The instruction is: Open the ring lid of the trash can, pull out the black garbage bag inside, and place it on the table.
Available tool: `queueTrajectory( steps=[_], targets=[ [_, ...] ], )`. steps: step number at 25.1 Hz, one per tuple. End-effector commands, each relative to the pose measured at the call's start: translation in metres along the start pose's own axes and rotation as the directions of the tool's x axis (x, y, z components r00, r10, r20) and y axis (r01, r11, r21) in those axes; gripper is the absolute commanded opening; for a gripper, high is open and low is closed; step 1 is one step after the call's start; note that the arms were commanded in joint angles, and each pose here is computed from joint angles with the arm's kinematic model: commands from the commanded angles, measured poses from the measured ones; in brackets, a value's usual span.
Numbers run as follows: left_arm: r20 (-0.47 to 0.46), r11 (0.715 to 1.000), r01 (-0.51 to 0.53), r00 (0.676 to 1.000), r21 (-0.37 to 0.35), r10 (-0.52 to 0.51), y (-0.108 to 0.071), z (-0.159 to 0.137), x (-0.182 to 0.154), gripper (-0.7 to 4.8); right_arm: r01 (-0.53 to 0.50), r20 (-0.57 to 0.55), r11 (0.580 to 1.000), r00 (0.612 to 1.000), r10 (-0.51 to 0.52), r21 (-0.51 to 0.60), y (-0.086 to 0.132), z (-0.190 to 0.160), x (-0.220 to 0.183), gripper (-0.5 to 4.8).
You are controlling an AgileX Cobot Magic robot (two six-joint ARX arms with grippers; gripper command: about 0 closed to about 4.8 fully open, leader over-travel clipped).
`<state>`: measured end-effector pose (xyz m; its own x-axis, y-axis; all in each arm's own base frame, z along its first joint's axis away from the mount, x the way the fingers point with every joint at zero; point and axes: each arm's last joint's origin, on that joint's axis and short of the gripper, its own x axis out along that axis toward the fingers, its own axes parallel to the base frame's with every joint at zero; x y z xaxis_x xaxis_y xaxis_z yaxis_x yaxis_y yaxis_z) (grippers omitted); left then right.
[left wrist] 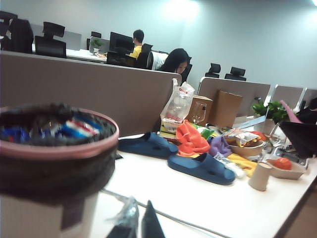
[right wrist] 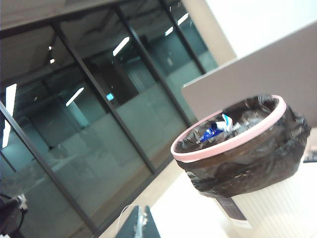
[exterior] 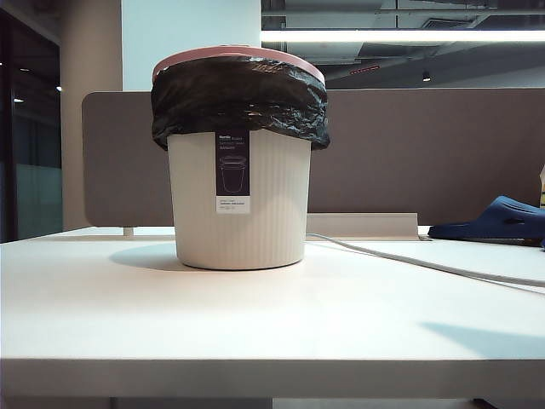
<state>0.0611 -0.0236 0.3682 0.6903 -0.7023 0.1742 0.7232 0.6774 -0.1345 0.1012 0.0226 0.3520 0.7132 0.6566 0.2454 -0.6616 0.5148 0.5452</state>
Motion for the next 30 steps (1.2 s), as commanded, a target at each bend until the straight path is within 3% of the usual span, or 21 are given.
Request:
queueTrajectory(
  steps=[1, 5, 7, 10, 14, 16, 19, 21, 25, 30],
  targets=[
    [-0.036, 1.0, 0.018, 0.999, 0.026, -0.017, 0.009, 0.02, 0.018, 0.26, -0.031, -0.031, 0.999, 0.999, 0.032, 0.029, -0.002, 0.015, 0.024, -0.02],
    [-0.116, 0.997, 0.06, 0.991, -0.041, -0.064, 0.033, 0.034, 0.052, 0.27, -0.111, -0.085, 0.991, 0.989, 0.118, 0.08, -0.002, 0.015, 0.075, -0.02],
    [-0.156, 0.998, 0.049, 0.986, -0.04, -0.055, 0.048, 0.029, 0.067, 0.33, -0.118, -0.104, 0.99, 0.987, 0.125, 0.078, 0.002, 0.006, 0.104, -0.02],
    [-0.208, 0.999, 0.036, 0.977, -0.032, -0.042, 0.063, 0.019, 0.08, 0.92, -0.098, -0.115, 0.992, 0.988, 0.106, 0.08, 0.002, -0.005, 0.133, -0.01],
    [-0.276, 0.998, 0.014, 0.961, -0.067, -0.032, 0.083, 0.003, 0.098, 0.94, -0.03, -0.163, 0.982, 0.985, 0.061, 0.184, -0.01, -0.027, 0.182, -0.01],
    [-0.298, 0.997, -0.017, 0.954, -0.079, -0.008, 0.09, -0.003, 0.104, 0.94, -0.007, -0.182, 0.96, 0.981, 0.06, 0.281, -0.02, -0.04, 0.203, -0.01],
    [-0.339, 0.995, -0.042, 0.941, -0.09, 0.009, 0.102, -0.015, 0.113, 0.94, 0.027, -0.179, 0.873, 0.981, 0.07, 0.488, -0.043, -0.063, 0.227, 0.08],
    [-0.36, 0.993, -0.049, 0.933, -0.108, 0.007, 0.108, -0.021, 0.118, 0.94, 0.024, -0.183, 0.818, 0.978, 0.1, 0.575, -0.053, -0.075, 0.236, 0.79],
    [-0.387, 0.99, -0.056, 0.922, -0.131, 0.001, 0.116, -0.031, 0.126, 0.94, 0.004, -0.174, 0.761, 0.974, 0.143, 0.649, -0.063, -0.09, 0.246, 0.95],
    [-0.386, 0.99, -0.056, 0.922, -0.131, 0.001, 0.121, -0.034, 0.13, 0.94, 0.003, -0.149, 0.754, 0.981, 0.125, 0.656, -0.067, -0.095, 0.251, 1.71]
  ],
)
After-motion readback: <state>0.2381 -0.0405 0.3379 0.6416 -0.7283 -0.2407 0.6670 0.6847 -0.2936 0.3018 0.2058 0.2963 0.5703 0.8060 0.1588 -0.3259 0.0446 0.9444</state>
